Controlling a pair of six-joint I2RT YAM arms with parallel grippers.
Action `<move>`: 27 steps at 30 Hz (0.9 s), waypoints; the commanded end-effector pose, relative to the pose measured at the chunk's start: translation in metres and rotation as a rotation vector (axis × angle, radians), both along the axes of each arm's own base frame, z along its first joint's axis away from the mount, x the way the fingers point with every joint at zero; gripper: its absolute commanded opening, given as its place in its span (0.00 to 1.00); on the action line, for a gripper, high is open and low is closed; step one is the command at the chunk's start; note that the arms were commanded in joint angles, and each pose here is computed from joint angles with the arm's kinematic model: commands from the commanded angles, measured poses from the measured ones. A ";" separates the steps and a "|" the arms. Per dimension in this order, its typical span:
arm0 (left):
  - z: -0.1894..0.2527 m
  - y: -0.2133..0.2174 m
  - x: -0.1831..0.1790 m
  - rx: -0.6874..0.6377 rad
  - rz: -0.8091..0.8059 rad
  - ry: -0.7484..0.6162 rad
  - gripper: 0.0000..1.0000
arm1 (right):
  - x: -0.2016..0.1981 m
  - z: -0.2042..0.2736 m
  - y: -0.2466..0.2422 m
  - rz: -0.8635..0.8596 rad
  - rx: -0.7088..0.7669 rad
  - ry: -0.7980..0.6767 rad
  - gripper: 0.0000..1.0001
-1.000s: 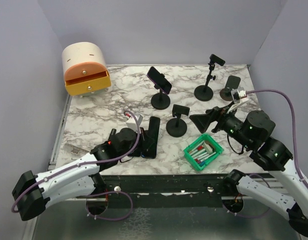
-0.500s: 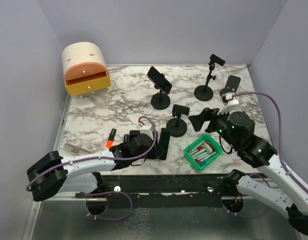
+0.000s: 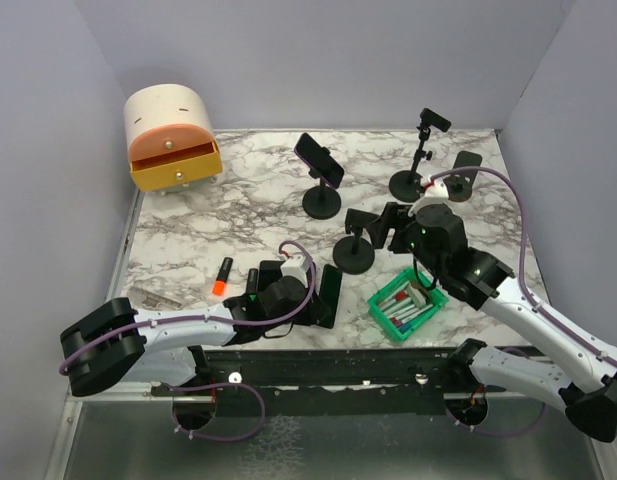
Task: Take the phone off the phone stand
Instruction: Pick up the phone stand at the center of the board.
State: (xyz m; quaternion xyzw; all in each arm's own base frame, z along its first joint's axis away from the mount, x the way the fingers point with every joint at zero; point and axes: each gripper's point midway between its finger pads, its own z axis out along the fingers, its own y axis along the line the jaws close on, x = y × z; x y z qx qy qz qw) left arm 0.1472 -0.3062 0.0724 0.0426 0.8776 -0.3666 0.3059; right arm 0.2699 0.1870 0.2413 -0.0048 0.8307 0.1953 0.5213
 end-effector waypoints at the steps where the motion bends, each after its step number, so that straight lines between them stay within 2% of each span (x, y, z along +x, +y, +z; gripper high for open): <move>1: 0.016 -0.010 0.005 -0.073 0.008 -0.040 0.00 | 0.016 0.014 0.001 -0.052 0.018 -0.052 0.70; 17: 0.017 -0.006 0.002 -0.086 0.003 -0.051 0.00 | 0.028 0.007 0.002 -0.060 -0.016 -0.046 0.24; 22: 0.018 -0.008 0.003 -0.089 0.001 -0.055 0.00 | 0.030 0.025 -0.002 -0.064 -0.034 -0.086 0.01; 27: 0.020 -0.017 0.006 -0.092 -0.013 -0.060 0.00 | 0.033 0.059 -0.018 -0.119 -0.073 -0.156 0.00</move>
